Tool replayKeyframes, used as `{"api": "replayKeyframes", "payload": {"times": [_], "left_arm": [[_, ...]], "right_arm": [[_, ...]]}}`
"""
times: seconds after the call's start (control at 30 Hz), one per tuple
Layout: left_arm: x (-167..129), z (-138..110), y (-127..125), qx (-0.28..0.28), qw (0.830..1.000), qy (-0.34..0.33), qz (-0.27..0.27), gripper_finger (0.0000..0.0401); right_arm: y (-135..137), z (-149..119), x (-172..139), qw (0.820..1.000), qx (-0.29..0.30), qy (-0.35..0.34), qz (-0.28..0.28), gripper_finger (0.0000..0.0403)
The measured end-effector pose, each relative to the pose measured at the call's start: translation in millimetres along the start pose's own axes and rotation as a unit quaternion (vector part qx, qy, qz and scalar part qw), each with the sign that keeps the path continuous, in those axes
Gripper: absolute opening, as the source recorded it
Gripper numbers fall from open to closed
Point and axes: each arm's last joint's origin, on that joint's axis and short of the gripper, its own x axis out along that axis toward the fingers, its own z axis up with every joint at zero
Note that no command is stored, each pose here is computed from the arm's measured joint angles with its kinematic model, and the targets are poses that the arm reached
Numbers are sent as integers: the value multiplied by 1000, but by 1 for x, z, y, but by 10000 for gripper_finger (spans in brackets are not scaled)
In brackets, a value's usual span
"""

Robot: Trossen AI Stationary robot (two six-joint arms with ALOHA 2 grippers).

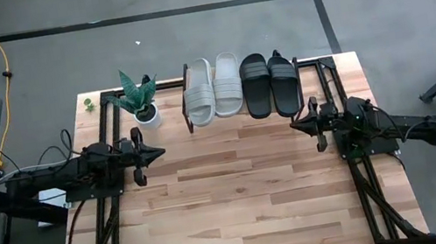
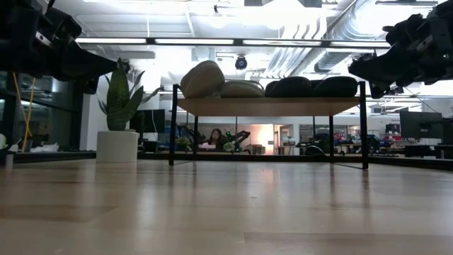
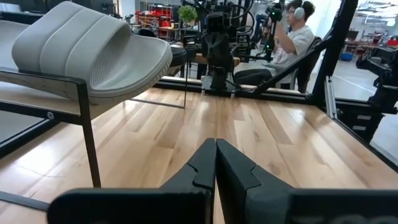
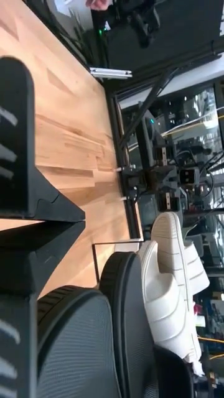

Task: Pick and place slides into the shelf
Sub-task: Return to Home Position

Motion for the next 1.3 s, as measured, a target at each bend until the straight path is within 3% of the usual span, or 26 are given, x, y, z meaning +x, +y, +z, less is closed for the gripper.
{"api": "replayKeyframes", "payload": {"times": [1.3], "left_arm": [[0,0,0,-3,1000,0,2,1]], "right_arm": [[-1,0,0,1000,-13,-2,-17,0]]}}
